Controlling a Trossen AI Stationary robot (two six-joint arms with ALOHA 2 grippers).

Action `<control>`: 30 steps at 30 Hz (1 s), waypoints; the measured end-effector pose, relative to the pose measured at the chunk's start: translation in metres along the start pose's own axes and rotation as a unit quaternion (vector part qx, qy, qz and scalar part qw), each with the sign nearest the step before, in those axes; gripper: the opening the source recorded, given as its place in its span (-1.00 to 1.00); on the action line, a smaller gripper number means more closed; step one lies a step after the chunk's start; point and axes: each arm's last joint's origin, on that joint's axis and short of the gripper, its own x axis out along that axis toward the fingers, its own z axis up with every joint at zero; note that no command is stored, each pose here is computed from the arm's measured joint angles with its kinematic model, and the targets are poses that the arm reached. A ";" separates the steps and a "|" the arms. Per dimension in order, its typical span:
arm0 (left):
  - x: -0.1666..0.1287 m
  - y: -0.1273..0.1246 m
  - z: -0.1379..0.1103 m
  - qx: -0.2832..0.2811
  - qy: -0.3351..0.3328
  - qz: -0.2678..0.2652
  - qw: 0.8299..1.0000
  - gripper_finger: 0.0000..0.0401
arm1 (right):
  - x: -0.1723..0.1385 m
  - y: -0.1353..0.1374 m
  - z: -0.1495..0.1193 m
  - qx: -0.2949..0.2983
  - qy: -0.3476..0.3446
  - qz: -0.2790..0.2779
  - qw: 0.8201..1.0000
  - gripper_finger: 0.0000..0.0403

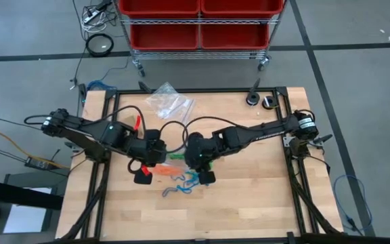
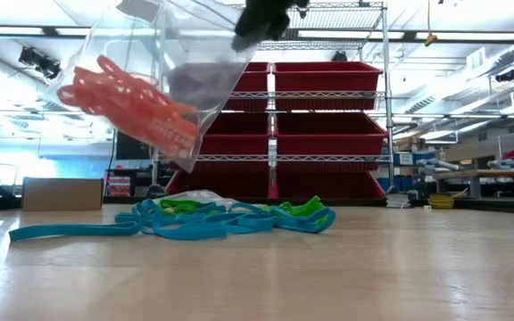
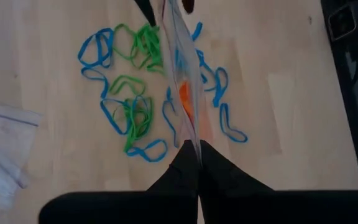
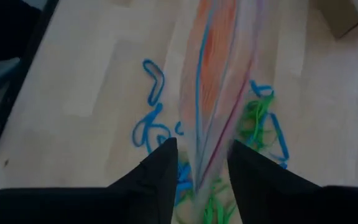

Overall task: Sort rubber bands
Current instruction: Close the transparent zip bag

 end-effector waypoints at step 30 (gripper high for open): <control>-0.003 0.000 -0.004 -0.002 0.014 -0.002 1.000 -0.99 | 0.007 -0.005 -0.003 -0.010 -0.006 0.010 1.000 -0.97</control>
